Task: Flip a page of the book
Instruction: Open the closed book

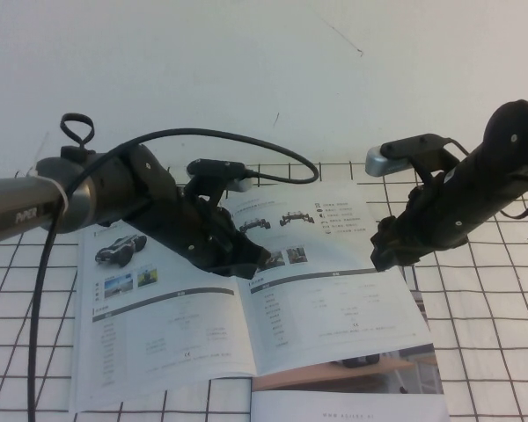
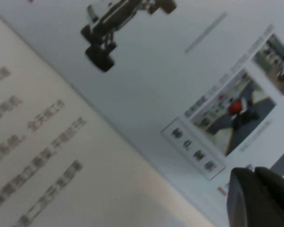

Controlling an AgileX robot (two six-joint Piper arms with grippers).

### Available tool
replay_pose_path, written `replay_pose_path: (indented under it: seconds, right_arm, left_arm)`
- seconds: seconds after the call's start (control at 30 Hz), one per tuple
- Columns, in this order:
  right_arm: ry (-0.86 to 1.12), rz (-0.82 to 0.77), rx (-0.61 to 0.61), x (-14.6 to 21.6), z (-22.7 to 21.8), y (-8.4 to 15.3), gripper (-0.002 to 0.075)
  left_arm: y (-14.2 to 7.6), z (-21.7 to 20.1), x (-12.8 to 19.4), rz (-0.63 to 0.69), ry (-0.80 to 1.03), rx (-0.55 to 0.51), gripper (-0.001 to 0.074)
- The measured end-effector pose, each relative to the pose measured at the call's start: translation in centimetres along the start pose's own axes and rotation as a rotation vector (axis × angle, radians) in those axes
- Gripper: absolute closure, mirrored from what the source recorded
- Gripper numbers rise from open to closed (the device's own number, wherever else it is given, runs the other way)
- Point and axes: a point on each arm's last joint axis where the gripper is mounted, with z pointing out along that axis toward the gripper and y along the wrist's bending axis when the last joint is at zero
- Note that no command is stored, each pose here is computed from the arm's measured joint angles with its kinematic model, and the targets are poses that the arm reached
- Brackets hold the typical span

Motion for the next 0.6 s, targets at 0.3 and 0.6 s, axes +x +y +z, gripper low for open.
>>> replay_pose_path:
  seconds: [0.3,0.6]
  right_arm:
    - [0.048,0.03,0.004,0.4,2.4,-0.7,0.0269]
    - [0.029,0.084,-0.013,0.3,3.8,-0.9,0.0269]
  left_arm:
    - [1.5,-0.3,0.9,0.025,0.113,-0.169,0.0737]
    - [2.4,1.5,1.4,0.019,0.162,-0.179,0.0737]
